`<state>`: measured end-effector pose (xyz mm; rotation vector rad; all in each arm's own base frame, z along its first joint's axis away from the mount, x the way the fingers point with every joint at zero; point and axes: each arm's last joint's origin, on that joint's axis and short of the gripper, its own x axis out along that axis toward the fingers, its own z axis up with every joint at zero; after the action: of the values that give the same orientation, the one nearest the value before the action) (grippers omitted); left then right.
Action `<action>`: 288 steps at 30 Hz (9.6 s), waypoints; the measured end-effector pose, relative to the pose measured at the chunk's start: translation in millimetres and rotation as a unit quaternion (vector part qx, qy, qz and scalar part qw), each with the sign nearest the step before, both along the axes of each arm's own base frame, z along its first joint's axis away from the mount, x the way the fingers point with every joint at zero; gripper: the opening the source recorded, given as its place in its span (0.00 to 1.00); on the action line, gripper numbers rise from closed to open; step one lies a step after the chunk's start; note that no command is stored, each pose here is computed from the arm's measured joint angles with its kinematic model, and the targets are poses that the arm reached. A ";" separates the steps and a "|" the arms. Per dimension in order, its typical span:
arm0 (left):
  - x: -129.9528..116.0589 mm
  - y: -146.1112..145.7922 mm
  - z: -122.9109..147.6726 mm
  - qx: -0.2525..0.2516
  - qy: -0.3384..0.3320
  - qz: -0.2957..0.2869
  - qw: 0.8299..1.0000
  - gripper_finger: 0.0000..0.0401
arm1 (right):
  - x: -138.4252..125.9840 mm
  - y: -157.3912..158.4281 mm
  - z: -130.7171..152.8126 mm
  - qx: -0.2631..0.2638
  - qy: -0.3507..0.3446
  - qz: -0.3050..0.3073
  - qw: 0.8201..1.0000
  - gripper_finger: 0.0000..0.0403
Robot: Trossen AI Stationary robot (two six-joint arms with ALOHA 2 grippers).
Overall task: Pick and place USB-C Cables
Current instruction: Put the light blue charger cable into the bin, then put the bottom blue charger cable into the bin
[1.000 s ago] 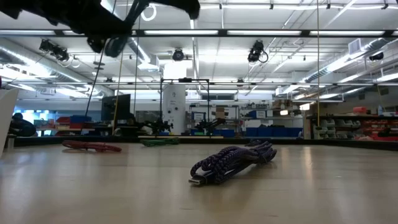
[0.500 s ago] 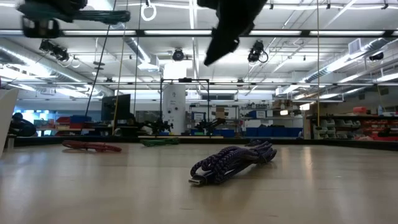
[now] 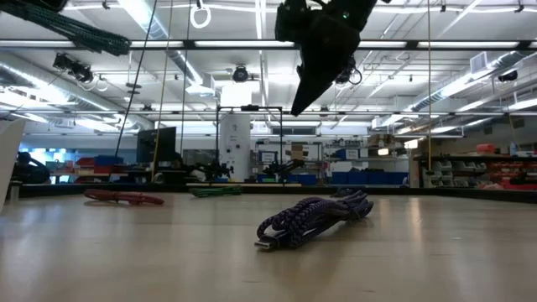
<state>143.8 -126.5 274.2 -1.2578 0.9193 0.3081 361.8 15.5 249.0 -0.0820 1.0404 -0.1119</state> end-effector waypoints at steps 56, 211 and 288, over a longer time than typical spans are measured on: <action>-27.0 -81.0 -68.0 0.041 0.152 0.012 0.988 0.26 | -10.4 33.9 -13.0 0.040 0.030 0.000 0.999 0.53; 65.6 6.5 5.2 0.518 -0.136 -0.299 0.790 0.65 | 70.3 69.2 14.8 0.020 -0.065 0.102 0.992 0.06; 11.6 -30.4 20.1 0.209 0.085 -0.429 0.875 0.07 | 50.6 89.8 5.7 0.066 0.029 0.112 0.991 0.53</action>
<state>155.4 -156.9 294.2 -0.3472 1.3828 -0.0983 412.3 105.3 254.7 -0.0805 1.0874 0.1635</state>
